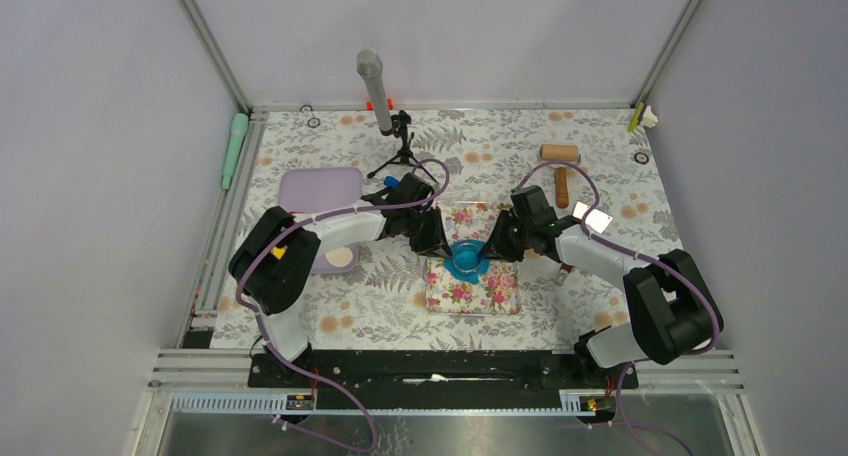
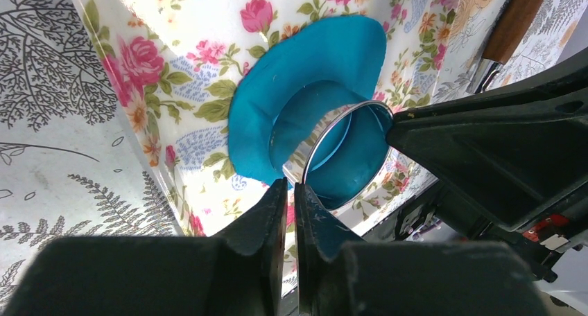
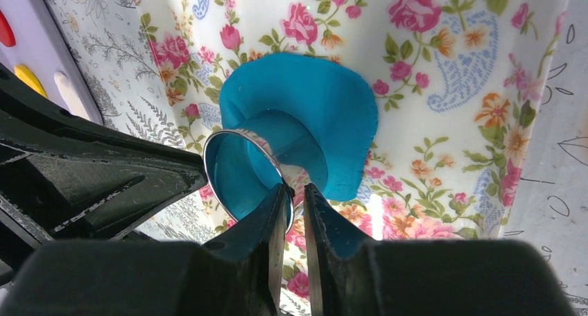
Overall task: Roll out the dumpling wrappers from the dough
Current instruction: Press the dumpling wrapper on the work surface.
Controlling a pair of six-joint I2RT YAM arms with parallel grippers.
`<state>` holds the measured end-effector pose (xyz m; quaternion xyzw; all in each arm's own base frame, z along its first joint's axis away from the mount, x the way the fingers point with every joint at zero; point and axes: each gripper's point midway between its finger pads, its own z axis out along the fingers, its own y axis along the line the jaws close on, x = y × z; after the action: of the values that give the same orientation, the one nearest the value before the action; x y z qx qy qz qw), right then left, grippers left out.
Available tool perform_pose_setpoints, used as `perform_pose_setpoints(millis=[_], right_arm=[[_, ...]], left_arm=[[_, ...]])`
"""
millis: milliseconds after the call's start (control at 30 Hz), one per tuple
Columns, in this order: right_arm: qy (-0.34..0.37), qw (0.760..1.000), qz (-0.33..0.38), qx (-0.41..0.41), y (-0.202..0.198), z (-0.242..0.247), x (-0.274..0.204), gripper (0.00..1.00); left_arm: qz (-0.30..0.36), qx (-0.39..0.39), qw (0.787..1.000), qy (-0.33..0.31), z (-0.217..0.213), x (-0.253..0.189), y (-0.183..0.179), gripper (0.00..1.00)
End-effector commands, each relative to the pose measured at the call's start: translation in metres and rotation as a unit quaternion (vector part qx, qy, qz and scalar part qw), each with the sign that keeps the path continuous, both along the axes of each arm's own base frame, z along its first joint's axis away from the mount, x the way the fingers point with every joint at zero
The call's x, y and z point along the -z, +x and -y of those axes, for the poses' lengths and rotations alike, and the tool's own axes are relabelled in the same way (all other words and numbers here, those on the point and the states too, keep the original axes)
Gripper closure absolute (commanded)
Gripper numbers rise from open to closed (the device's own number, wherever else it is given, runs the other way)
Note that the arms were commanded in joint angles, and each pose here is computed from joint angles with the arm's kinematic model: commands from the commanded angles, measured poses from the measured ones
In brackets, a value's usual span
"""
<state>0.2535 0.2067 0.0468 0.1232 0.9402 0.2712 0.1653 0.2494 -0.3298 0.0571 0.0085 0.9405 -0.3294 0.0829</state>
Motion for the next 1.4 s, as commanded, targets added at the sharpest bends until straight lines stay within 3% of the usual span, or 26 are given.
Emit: perform_pose_setpoints(millis=[0,100,400,767,1367], right_arm=[[-0.002,1.000,0.005,-0.010,-0.001,-0.001,0.001,0.81],[-0.005,1.000,0.003,-0.009,-0.002,0.000,0.004,0.90],[-0.013,1.000,-0.006,-0.006,-0.005,0.003,0.007,0.95],[-0.013,1.000,-0.004,-0.009,-0.004,0.002,0.005,0.97],[-0.014,1.000,-0.003,-0.011,-0.002,0.001,0.004,0.97]], left_arm=[[0.012,0.000,1.000,-0.007,0.005,-0.005,0.008,0.88],[0.010,0.001,1.000,-0.008,0.006,-0.004,0.008,0.88],[0.006,0.003,1.000,-0.015,0.007,-0.009,0.009,0.88],[0.029,0.022,0.998,-0.057,0.014,-0.042,0.007,0.87],[0.006,0.025,0.999,-0.038,0.014,-0.012,0.007,0.88]])
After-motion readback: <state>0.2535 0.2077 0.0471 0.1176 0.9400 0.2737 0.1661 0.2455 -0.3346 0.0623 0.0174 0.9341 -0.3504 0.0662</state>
